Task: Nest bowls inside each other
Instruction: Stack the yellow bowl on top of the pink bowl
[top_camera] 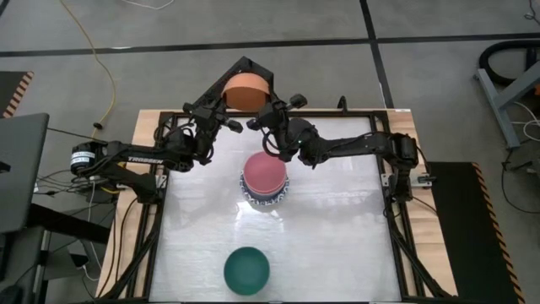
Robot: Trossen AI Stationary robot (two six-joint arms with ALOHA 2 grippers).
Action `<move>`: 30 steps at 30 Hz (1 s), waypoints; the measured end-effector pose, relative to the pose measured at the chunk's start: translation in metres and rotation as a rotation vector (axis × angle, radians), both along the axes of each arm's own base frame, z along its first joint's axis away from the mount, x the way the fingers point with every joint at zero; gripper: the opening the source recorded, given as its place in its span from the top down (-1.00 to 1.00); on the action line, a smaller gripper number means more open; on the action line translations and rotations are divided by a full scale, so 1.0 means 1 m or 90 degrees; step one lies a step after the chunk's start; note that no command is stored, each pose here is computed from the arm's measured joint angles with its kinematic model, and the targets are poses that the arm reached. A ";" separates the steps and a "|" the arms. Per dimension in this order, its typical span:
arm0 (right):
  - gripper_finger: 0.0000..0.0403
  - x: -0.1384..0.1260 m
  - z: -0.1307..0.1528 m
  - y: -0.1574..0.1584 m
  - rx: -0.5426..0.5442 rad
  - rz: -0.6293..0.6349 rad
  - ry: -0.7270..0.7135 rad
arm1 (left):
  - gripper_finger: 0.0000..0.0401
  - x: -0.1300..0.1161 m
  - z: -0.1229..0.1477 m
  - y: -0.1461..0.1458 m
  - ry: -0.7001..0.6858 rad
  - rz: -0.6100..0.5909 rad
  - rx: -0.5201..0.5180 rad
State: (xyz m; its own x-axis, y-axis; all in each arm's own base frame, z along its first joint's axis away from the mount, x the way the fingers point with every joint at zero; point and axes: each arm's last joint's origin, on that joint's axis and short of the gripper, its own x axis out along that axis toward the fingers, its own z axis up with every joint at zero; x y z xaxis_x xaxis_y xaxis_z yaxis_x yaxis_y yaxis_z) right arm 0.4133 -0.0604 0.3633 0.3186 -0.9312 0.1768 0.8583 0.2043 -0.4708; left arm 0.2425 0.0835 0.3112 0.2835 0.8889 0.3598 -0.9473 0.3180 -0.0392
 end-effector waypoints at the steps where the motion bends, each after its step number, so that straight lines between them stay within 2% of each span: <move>1: 0.95 0.000 0.000 0.000 0.002 -0.003 0.001 | 0.95 0.001 -0.001 0.000 0.006 -0.002 -0.001; 9: 0.97 0.003 -0.008 0.004 0.009 -0.013 0.046 | 0.71 0.004 -0.004 0.000 0.081 -0.003 0.012; 18: 0.97 0.003 -0.011 0.006 0.022 -0.024 0.072 | 0.18 0.005 -0.005 -0.009 0.152 0.020 0.007; 22: 0.97 -0.004 -0.002 -0.001 0.034 -0.067 0.066 | -0.02 -0.001 0.001 -0.016 0.176 0.007 0.002; 25: 0.97 -0.011 0.007 -0.007 0.040 -0.073 0.050 | -0.08 -0.008 0.007 -0.018 0.176 -0.005 -0.003; 30: 0.97 -0.031 0.019 -0.018 0.064 -0.093 0.076 | -0.09 -0.024 0.016 -0.024 0.194 -0.040 -0.013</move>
